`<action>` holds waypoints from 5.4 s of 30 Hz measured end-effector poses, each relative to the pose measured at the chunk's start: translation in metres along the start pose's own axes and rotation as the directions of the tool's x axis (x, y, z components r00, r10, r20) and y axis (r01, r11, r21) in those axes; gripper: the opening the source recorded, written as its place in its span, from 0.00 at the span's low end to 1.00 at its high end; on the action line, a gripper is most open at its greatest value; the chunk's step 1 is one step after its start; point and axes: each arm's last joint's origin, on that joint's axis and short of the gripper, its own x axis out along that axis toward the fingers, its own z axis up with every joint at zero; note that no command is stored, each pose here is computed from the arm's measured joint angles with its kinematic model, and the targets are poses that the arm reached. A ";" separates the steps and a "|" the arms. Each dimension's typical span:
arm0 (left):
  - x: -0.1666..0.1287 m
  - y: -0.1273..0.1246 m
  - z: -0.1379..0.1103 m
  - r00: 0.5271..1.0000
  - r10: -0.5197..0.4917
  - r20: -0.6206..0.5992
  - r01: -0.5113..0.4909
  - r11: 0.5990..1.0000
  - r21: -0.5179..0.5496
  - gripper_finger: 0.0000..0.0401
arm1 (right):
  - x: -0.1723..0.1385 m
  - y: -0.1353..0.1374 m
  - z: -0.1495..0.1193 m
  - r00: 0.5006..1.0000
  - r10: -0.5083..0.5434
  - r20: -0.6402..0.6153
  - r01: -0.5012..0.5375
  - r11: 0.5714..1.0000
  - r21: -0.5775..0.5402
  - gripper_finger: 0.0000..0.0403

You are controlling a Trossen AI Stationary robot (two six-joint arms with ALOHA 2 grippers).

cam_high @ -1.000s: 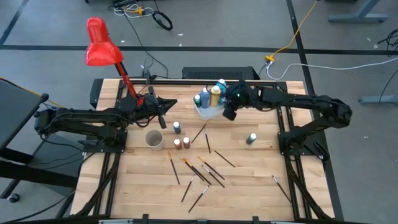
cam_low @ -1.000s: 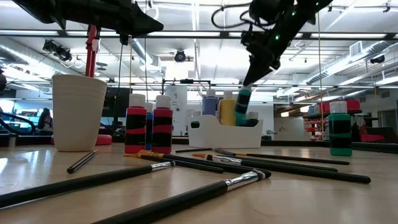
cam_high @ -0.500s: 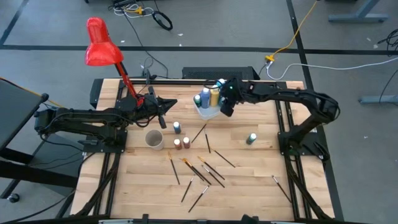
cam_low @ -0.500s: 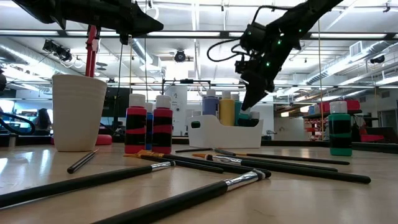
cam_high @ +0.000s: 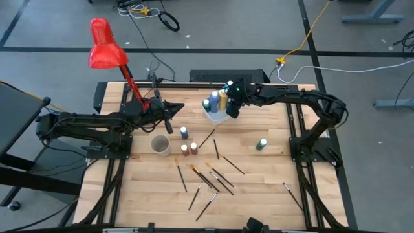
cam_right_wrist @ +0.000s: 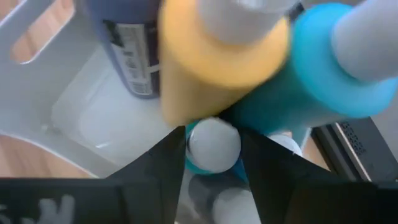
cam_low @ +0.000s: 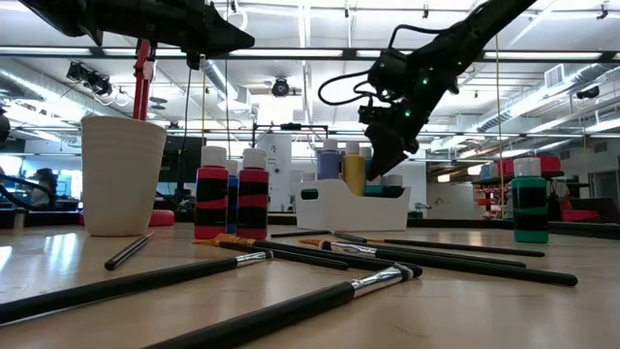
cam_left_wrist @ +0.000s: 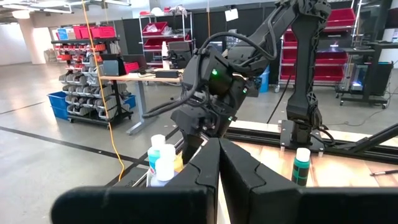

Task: Pick & Place Paint Supplies
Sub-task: Put the small light blue paint bottle into the white bin, then put the small light green paint bottle into the white bin

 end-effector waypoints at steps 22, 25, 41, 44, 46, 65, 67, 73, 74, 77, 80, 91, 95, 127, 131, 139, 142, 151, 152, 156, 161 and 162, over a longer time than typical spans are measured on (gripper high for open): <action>0.000 0.000 0.000 1.000 0.000 0.000 0.000 1.000 0.002 0.04 | -0.087 0.054 -0.015 0.977 0.176 -0.121 -0.186 0.980 -0.078 0.51; 0.000 0.000 0.000 1.000 0.000 0.000 0.000 1.000 0.002 0.04 | -0.101 0.069 -0.023 0.962 0.208 -0.175 -0.225 0.970 -0.087 0.51; 0.000 0.000 0.000 1.000 0.000 0.000 0.000 1.000 -0.008 0.04 | -0.136 0.108 -0.064 0.844 0.204 -0.497 -0.262 0.964 -0.047 0.51; 0.000 0.000 0.000 1.000 0.000 0.000 0.000 1.000 -0.008 0.04 | -0.138 0.111 -0.066 0.838 0.202 -0.507 -0.253 0.967 -0.035 0.51; 0.000 0.000 0.000 1.000 0.000 0.000 0.000 1.000 -0.008 0.04 | -0.139 0.111 -0.067 0.833 0.197 -0.517 -0.244 0.969 -0.024 0.51; 0.000 0.000 0.000 1.000 0.000 0.000 0.000 1.000 -0.009 0.04 | -0.123 0.110 -0.095 0.797 0.114 -0.593 -0.163 0.986 -0.029 0.51; 0.000 0.000 0.000 1.000 0.000 0.000 0.000 1.000 -0.009 0.04 | -0.121 0.111 -0.096 0.799 0.115 -0.590 -0.166 0.986 -0.033 0.51; 0.000 0.000 0.000 1.000 0.000 0.000 0.000 1.000 -0.010 0.04 | -0.114 0.113 -0.098 0.822 0.137 -0.553 -0.186 0.982 -0.032 0.51; 0.000 0.000 0.000 1.000 0.000 0.000 0.000 1.000 -0.009 0.04 | -0.113 0.113 -0.099 0.821 0.137 -0.554 -0.185 0.982 -0.032 0.51; 0.000 0.000 0.000 1.000 0.000 0.000 0.000 1.000 -0.017 0.04 | -0.113 0.113 -0.100 0.819 0.134 -0.558 -0.184 0.982 -0.034 0.48; 0.000 0.000 0.000 1.000 0.000 0.000 0.000 1.000 -0.024 0.04 | -0.113 0.113 -0.100 0.821 0.136 -0.555 -0.185 0.982 -0.033 0.42; 0.000 0.000 0.000 1.000 0.000 0.000 0.000 1.000 -0.023 0.04 | -0.114 0.118 -0.081 0.875 0.197 -0.441 -0.210 0.977 0.020 0.29; 0.000 0.000 0.000 1.000 0.000 0.001 0.000 1.000 -0.023 0.04 | -0.122 0.123 -0.053 0.927 0.259 -0.271 -0.277 0.961 -0.030 0.31; 0.000 0.000 0.000 1.000 0.000 0.000 0.000 1.000 0.001 0.04 | -0.032 0.008 0.015 0.965 -0.002 -0.263 -0.034 0.991 -0.129 0.30; 0.000 0.000 0.000 1.000 0.000 0.000 0.000 1.000 0.002 0.04 | -0.028 0.001 0.014 0.961 -0.006 -0.277 -0.028 0.993 -0.116 0.31; 0.000 0.000 0.000 1.000 0.000 0.000 0.000 1.000 0.002 0.04 | -0.025 -0.008 0.014 0.967 0.020 -0.254 -0.041 0.996 -0.075 0.35; 0.000 0.000 0.000 1.000 0.000 0.000 0.000 1.000 0.002 0.04 | -0.024 -0.009 0.017 0.973 0.015 -0.231 -0.028 0.998 -0.056 0.37; 0.000 0.000 0.000 1.000 0.000 0.000 0.000 1.000 0.002 0.04 | -0.024 -0.010 0.019 0.978 0.013 -0.206 -0.024 0.998 -0.051 0.43; 0.000 0.000 0.000 1.000 0.000 0.000 0.000 1.000 0.002 0.04 | -0.024 -0.010 0.019 0.978 0.013 -0.206 -0.024 0.998 -0.051 0.43; 0.000 0.000 0.000 1.000 0.000 0.000 0.000 1.000 0.002 0.04 | -0.023 -0.010 0.019 0.978 0.013 -0.206 -0.024 0.998 -0.051 0.45; 0.000 0.000 0.000 1.000 0.000 0.000 0.000 1.000 0.002 0.04 | -0.024 -0.007 0.019 0.978 0.017 -0.206 -0.029 0.998 -0.057 0.46; 0.000 0.000 0.000 1.000 0.000 0.000 0.000 1.000 0.002 0.04 | -0.024 -0.005 0.020 0.979 0.019 -0.205 -0.032 0.998 -0.062 0.46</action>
